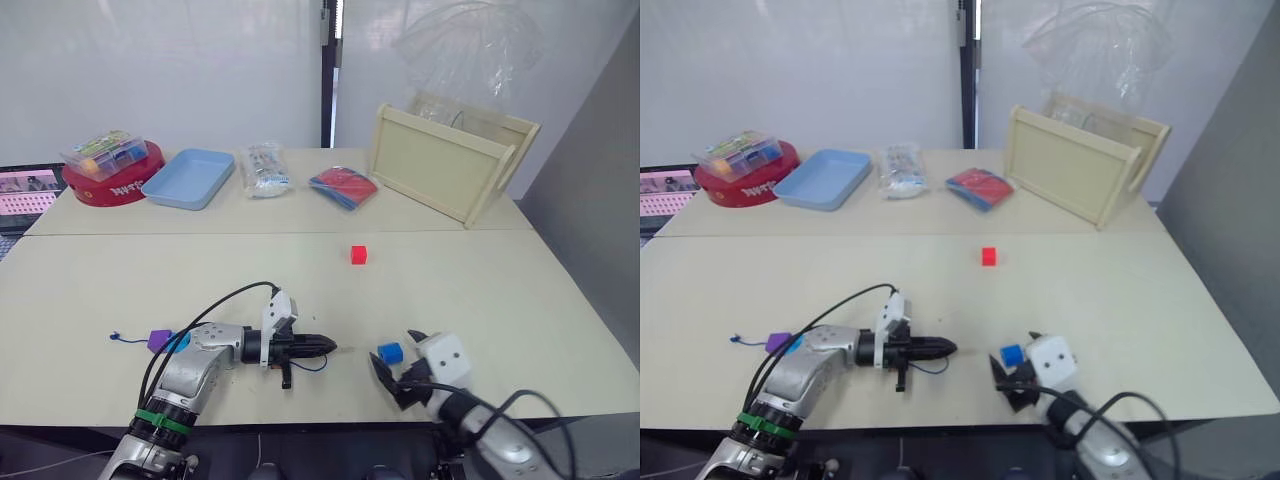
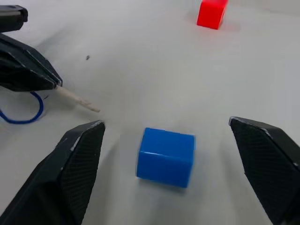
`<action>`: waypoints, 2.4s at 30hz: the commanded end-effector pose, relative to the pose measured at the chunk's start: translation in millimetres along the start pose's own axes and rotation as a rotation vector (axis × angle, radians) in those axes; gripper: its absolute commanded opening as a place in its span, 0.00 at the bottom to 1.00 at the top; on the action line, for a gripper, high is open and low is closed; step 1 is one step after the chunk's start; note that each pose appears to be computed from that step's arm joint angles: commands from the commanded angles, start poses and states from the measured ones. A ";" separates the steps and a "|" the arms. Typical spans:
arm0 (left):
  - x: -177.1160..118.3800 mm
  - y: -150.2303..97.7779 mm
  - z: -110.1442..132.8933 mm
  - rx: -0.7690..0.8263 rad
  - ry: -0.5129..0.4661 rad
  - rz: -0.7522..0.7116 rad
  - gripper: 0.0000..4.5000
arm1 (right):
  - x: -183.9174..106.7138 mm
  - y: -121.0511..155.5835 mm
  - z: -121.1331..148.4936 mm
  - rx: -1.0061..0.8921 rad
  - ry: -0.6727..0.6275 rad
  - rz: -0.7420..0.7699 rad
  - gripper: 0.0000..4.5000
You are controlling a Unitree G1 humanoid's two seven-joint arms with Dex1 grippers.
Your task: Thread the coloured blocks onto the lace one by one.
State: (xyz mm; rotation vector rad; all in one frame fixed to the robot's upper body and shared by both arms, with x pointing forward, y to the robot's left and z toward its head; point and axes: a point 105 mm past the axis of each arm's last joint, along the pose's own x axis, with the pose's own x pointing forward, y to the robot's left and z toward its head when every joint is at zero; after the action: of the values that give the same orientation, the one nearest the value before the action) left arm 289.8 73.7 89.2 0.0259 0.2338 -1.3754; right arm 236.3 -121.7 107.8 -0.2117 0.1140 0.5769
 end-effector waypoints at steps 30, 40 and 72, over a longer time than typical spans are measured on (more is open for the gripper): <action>12.9 -13.8 1.8 0.038 -0.034 -0.028 0.00 | 32.7 -46.4 -18.8 -0.374 0.211 0.738 0.24; 31.2 -10.2 4.3 0.089 -0.050 -0.037 0.00 | 26.9 -41.7 -20.6 -0.428 0.266 0.771 0.24; 9.3 -14.8 2.3 0.090 0.033 -0.075 0.00 | 33.7 -18.1 -12.0 -0.338 0.185 0.748 0.99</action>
State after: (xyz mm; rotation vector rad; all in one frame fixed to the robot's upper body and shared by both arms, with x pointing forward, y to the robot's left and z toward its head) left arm 281.0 63.9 82.4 0.1189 0.2371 -1.4307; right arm 269.5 -119.7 85.6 -0.5451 0.3245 1.3367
